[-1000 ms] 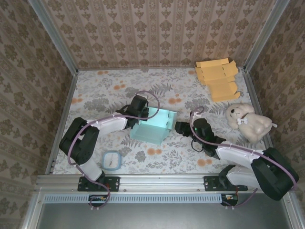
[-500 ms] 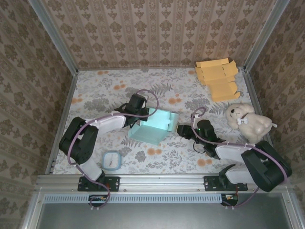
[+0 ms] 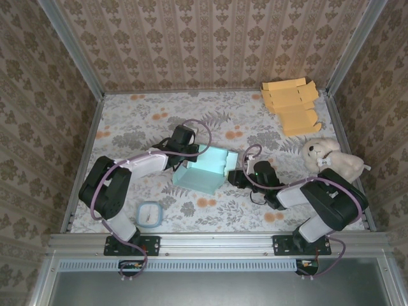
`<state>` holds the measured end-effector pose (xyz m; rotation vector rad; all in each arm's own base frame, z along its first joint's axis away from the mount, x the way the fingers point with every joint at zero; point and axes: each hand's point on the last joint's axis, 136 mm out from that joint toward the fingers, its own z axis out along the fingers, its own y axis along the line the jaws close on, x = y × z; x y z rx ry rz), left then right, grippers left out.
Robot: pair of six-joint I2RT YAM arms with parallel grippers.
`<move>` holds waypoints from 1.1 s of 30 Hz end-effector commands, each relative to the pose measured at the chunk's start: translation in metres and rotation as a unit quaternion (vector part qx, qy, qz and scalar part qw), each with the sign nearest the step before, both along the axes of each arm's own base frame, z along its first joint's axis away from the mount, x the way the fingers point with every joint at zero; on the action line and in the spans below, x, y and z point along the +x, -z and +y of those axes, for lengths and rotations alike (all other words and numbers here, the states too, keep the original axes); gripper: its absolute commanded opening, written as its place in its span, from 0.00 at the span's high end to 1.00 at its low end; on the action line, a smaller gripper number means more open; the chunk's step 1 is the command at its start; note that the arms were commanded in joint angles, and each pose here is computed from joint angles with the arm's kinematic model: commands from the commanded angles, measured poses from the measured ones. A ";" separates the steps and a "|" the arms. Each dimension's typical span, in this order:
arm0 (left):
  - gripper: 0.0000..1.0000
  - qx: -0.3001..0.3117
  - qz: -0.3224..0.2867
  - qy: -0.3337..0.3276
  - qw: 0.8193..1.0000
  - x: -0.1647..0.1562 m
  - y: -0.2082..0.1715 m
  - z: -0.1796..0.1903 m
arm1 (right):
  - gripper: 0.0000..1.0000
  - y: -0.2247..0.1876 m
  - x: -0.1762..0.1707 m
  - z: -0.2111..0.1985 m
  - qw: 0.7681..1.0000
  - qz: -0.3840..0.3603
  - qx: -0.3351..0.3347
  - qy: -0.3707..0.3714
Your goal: Fold the paper box
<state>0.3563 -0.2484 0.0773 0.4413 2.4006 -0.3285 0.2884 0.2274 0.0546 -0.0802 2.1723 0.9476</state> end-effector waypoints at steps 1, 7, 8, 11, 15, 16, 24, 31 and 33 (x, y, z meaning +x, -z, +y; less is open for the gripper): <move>1.00 -0.018 -0.004 0.005 1.000 0.007 -0.010 -0.010 | 0.66 -0.017 0.004 0.015 0.999 -0.038 0.013 -0.023; 1.00 -0.009 -0.006 0.004 1.000 0.008 -0.008 -0.007 | 0.62 -0.024 -0.001 0.008 0.998 -0.057 -0.001 -0.019; 1.00 -0.009 -0.005 0.006 1.000 0.008 -0.009 -0.008 | 0.62 -0.024 -0.001 0.006 0.998 -0.058 -0.005 -0.017; 1.00 -0.010 -0.007 0.008 1.000 0.007 -0.012 -0.007 | 0.61 -0.027 -0.005 0.001 0.998 -0.065 -0.013 -0.014; 1.00 -0.014 -0.009 0.010 1.000 0.005 -0.016 -0.007 | 0.61 -0.035 -0.009 -0.006 0.997 -0.077 -0.017 -0.007; 1.00 -0.016 -0.010 0.010 1.000 0.005 -0.018 -0.007 | 0.61 -0.037 -0.009 -0.007 0.997 -0.079 -0.018 -0.006; 1.00 -0.028 -0.006 0.013 1.000 0.003 -0.020 -0.010 | 0.62 -0.051 -0.011 -0.009 0.996 -0.089 -0.009 -0.002; 1.00 -0.043 -0.005 0.013 0.999 0.001 -0.023 -0.019 | 0.63 -0.054 -0.005 -0.001 0.997 -0.083 -0.009 -0.003; 1.00 -0.046 -0.008 0.012 0.999 0.000 -0.024 -0.022 | 0.63 -0.057 -0.003 0.003 0.996 -0.085 -0.006 -0.006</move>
